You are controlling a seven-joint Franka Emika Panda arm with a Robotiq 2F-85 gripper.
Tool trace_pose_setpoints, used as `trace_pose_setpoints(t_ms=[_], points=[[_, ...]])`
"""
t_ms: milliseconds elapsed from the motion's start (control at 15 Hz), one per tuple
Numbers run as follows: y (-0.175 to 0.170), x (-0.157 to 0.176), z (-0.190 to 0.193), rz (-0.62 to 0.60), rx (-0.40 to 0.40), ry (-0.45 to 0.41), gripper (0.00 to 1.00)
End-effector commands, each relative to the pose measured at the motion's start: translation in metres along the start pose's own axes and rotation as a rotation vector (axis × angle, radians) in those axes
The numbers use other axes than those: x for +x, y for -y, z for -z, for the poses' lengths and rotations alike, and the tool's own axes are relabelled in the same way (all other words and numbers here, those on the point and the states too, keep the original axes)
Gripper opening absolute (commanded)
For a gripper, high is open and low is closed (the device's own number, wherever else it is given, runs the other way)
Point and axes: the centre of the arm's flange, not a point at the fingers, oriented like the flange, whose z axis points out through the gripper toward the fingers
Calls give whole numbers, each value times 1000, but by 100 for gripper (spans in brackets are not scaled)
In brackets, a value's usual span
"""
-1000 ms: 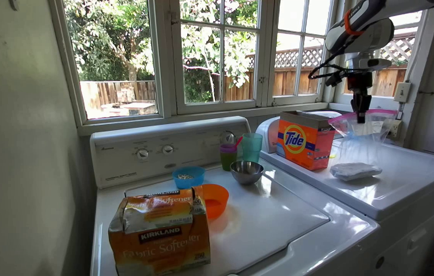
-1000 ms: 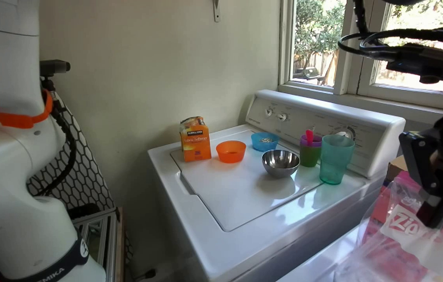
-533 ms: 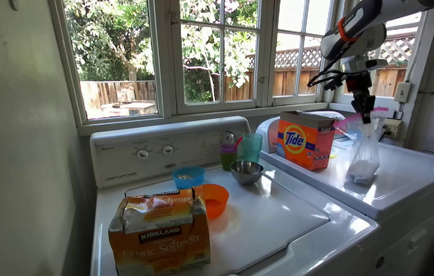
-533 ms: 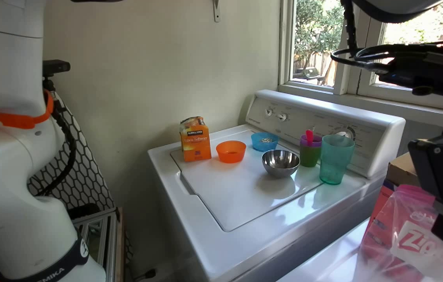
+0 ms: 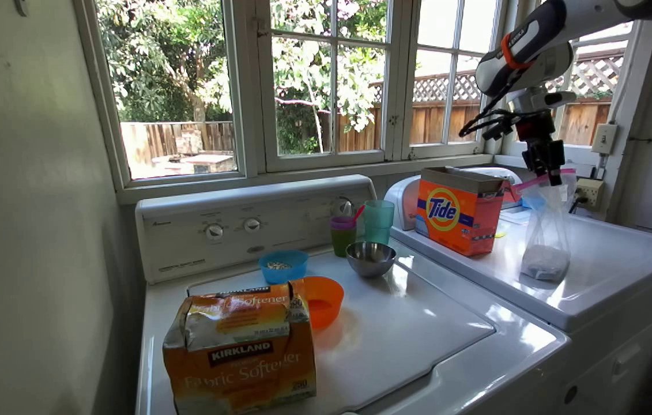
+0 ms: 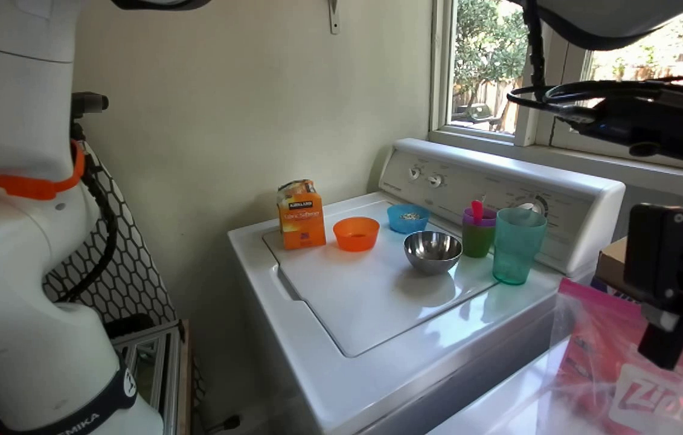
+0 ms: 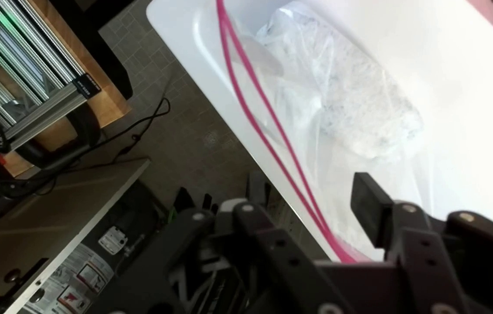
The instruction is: Take the plastic out of the orange box on the right and put it on top of the washing machine on the right.
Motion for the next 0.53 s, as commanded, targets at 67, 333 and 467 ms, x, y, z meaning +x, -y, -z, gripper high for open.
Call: trace_pose_setpoints(t_ms=[67, 333, 467], points=[[-26, -1, 25, 68, 50, -13, 93], [-49, -3, 50, 197, 90, 7, 100], [-30, -3, 55, 151, 96, 3, 100]])
